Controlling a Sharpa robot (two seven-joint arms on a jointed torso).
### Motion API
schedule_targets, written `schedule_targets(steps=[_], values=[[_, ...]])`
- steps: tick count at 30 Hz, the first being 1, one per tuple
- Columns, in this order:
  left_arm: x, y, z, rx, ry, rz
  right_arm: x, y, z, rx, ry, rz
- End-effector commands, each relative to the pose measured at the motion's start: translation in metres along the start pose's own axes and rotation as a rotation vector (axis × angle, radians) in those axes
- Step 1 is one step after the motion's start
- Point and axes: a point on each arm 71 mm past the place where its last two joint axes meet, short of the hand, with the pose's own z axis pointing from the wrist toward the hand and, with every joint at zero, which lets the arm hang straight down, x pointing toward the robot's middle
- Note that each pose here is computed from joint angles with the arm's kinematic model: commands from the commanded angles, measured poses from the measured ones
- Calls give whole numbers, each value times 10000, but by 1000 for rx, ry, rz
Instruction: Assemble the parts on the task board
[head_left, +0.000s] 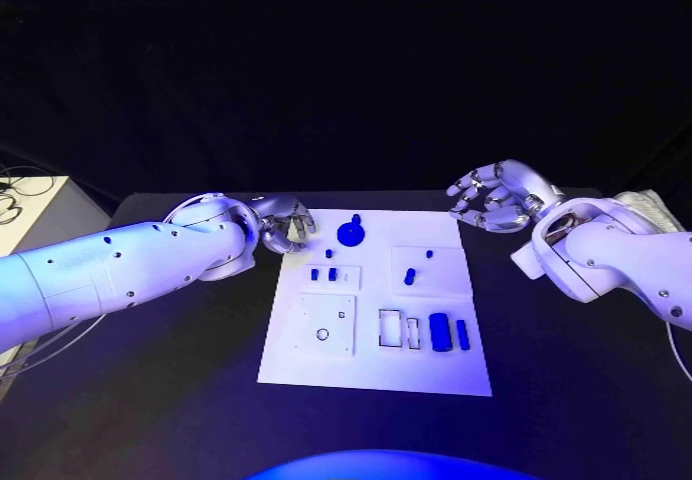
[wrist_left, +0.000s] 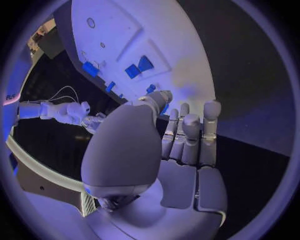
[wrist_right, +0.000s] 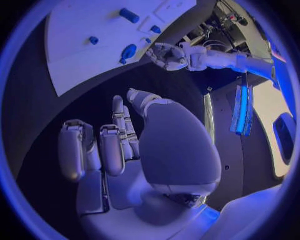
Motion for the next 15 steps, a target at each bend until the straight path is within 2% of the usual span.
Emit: schedule_targets(steps=[1, 5, 10, 15], values=[[-116, 13, -47, 53, -102, -166, 90, -3, 3, -39, 104, -265], [-191, 45, -148, 104, -133, -454, 179, -26, 13, -50, 136, -445], [-220, -4, -266, 170, -134, -786, 299, -35, 32, -56, 144, -570], [-236, -76, -371, 234, -130, -970, 428, -23, 60, -59, 150, -637]])
